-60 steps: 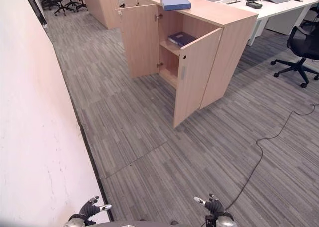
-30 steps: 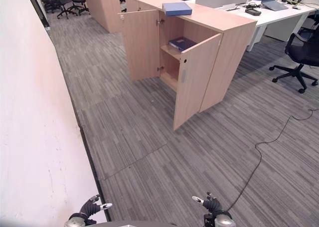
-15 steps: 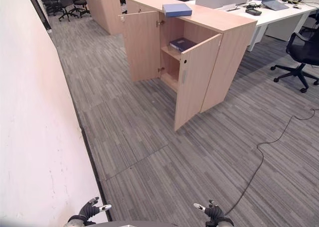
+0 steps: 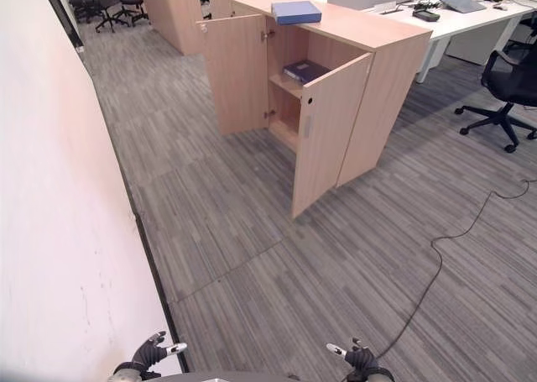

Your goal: Put the empty folder in the office cabinet

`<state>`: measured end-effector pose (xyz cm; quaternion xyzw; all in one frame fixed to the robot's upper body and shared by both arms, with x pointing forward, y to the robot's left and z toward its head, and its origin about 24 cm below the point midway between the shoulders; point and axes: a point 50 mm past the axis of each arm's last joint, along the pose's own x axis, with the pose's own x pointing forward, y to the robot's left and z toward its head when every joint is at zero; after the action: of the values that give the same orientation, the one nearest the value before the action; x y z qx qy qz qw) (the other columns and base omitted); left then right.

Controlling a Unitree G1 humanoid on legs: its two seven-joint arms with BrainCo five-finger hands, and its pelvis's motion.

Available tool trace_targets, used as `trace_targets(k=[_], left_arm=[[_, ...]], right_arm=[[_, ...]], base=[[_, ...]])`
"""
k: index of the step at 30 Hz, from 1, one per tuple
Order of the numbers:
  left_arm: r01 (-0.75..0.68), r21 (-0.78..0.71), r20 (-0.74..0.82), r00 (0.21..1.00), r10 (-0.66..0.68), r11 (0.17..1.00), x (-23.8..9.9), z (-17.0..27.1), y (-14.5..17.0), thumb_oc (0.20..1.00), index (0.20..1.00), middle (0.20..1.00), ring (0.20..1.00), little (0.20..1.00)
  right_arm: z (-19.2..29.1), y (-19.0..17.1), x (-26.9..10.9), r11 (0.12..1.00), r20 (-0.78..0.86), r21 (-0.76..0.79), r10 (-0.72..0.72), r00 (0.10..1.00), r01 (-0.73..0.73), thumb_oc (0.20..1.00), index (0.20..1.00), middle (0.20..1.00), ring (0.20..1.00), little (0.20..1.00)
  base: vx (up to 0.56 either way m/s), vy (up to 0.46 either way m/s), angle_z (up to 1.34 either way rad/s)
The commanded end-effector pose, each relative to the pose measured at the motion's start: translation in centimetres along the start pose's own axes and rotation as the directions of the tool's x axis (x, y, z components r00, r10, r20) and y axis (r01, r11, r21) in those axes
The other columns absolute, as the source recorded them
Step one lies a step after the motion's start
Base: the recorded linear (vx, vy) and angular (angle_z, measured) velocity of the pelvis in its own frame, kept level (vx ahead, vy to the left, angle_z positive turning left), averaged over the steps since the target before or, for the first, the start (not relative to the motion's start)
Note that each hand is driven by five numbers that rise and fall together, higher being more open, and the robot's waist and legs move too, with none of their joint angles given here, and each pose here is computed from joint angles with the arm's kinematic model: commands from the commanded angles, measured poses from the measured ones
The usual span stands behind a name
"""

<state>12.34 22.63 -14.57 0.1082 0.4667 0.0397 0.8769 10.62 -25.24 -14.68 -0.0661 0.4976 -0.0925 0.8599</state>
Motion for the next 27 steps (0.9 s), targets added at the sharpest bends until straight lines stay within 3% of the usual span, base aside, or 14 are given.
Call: trace_targets(k=[1,14,27], left_arm=[[-0.025,-0.027,0.093,0.995,0.027,0.999,0.7,2.8,0.9,1.000,1.000,1.000,1.000,1.000],[-0.057,-0.045,0.055,0.997,0.060,0.997,0.7,2.1,1.7,1.000,1.000,1.000,1.000,1.000],[-0.129,0.022,-0.003,0.992,0.129,0.991,0.3,0.9,5.0,1.000,1.000,1.000,1.000,1.000]], right_arm=[[2.2,-1.5,0.4,0.999,0.063,0.028,-0.039,0.997,0.037,1.000,1.000,1.000,1.000,1.000],[3.9,-1.4,0.7,0.998,0.096,0.039,-0.057,0.994,0.053,1.000,1.000,1.000,1.000,1.000],[3.0,0.8,0.9,0.998,0.051,0.069,-0.008,0.999,0.005,1.000,1.000,1.000,1.000,1.000]], base=[[0.04,-0.007,0.45],[0.20,0.083,0.20],[0.29,0.292,0.04]])
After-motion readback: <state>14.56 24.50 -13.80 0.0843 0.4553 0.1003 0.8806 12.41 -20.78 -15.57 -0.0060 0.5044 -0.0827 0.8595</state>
